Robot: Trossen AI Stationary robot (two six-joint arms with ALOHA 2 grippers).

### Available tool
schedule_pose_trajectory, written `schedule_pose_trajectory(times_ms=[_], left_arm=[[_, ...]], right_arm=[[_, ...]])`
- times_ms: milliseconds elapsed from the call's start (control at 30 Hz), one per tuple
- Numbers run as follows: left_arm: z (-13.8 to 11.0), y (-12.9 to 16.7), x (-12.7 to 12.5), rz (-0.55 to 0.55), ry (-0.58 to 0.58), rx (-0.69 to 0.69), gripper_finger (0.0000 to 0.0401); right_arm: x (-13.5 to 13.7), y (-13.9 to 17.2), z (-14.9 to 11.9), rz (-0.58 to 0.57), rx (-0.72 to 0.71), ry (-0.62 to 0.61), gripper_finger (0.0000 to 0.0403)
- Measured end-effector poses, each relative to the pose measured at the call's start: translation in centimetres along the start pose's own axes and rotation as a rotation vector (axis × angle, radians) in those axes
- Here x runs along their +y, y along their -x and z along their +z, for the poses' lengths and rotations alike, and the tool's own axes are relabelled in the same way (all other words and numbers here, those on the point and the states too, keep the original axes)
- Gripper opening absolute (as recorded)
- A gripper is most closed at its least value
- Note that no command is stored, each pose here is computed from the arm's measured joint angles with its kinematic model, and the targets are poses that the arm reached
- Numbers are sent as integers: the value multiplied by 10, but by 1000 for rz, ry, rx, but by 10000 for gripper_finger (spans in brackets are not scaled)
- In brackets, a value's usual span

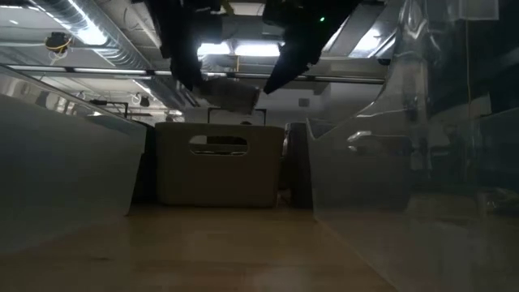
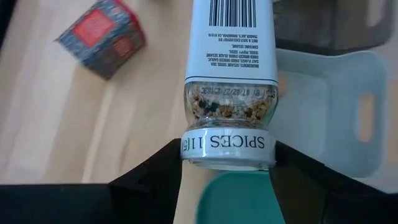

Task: Sort spices by type
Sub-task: Put the white seasoning bottle into the transparent black bin

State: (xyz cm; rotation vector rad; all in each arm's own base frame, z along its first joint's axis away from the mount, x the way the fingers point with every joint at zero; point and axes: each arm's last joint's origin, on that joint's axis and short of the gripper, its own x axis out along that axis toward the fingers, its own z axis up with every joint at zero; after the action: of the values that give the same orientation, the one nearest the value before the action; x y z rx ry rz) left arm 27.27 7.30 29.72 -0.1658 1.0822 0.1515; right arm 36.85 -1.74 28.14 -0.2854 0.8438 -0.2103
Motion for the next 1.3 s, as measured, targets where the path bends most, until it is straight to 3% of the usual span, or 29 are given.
schedule_pose_trajectory(times_ms=[200, 367, 533, 767, 1000, 1300], left_arm=[[1, -1, -25, -67, -6, 0, 194], [4, -2, -46, -106, -39, -40, 197], [6, -2, -60, -134, -58, -75, 196], [9, -1, -63, -143, -40, -110, 197], [11, -1, -62, -145, -40, -135, 198], [12, -1, -63, -146, -33, -144, 199]], right_arm=[[-9, 31, 0, -3, -18, -30, 230], [-11, 37, 1, -4, -43, -104, 230], [-5, 35, 3, 123, -65, -123, 230], [16, 42, 11, 176, -123, -89, 230], [32, 48, 13, 97, -128, -53, 230], [35, 45, 12, 85, -119, -54, 230]])
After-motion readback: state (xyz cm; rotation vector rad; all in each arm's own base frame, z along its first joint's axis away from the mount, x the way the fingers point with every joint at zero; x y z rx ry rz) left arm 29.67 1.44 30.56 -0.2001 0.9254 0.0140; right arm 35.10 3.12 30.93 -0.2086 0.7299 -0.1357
